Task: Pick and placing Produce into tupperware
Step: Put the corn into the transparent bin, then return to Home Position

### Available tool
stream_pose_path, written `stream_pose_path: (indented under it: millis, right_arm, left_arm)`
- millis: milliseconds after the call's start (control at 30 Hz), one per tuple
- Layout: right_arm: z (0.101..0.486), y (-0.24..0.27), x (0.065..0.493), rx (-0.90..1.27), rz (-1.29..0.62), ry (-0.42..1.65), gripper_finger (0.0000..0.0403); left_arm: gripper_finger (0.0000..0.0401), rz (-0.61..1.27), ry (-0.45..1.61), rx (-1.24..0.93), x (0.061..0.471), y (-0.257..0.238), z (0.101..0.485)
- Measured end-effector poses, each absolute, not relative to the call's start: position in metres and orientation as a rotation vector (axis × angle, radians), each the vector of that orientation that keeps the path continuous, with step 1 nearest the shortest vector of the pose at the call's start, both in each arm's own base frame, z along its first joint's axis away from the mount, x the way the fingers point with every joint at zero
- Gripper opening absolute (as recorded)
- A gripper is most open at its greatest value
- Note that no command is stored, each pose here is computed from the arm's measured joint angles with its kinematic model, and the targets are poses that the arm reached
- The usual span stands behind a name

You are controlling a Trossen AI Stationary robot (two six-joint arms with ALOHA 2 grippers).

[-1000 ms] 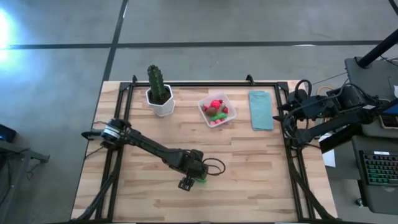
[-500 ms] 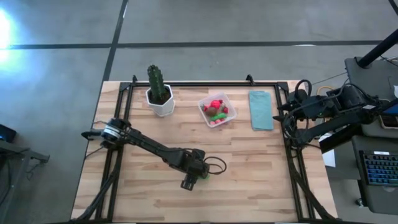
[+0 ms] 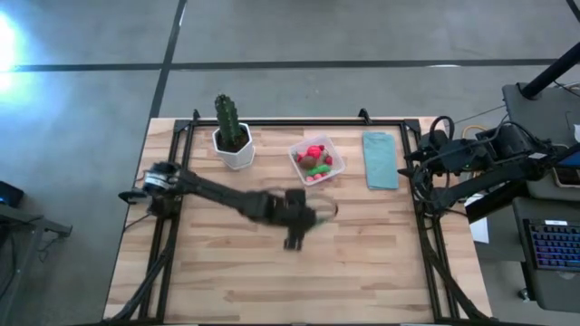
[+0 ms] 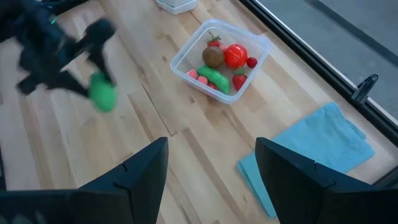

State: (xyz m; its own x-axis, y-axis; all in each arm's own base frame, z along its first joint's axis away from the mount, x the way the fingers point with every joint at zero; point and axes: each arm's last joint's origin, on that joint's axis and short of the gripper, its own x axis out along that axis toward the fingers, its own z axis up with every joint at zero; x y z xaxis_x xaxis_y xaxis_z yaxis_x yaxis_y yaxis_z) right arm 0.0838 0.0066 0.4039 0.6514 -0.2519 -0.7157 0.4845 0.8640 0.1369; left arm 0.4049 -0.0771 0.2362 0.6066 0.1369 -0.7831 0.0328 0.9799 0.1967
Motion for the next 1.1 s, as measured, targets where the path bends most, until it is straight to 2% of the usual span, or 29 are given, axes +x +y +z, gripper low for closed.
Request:
stream_pose_path:
  millis: [100, 200, 367, 533, 800, 1100]
  right_arm:
    - [0.404, 0.007, 0.084, 0.332, -0.427, 0.753, 0.0233]
    - [0.404, 0.007, 0.084, 0.332, -0.427, 0.753, 0.0233]
    - [0.404, 0.007, 0.084, 0.335, -0.428, 0.752, 0.0233]
    - [0.404, 0.007, 0.084, 0.335, -0.428, 0.752, 0.0233]
    - [0.404, 0.007, 0.084, 0.334, -0.428, 0.752, 0.0233]
    - [0.404, 0.007, 0.084, 0.334, -0.428, 0.752, 0.0233]
  left_arm:
    - [0.0206, 0.243, 0.865, 0.162, 0.411, -0.039, 0.254]
    - [0.0204, 0.458, 0.780, 0.035, 0.417, 0.007, 0.268]
    - [0.0203, 0.629, 0.727, -0.092, 0.415, 0.070, 0.272]
    - [0.0203, 0.625, 0.740, -0.158, 0.417, 0.102, 0.259]
    - [0.0204, 0.559, 0.767, -0.163, 0.428, 0.105, 0.239]
    - [0.0265, 0.589, 0.737, -0.234, 0.430, 0.107, 0.236]
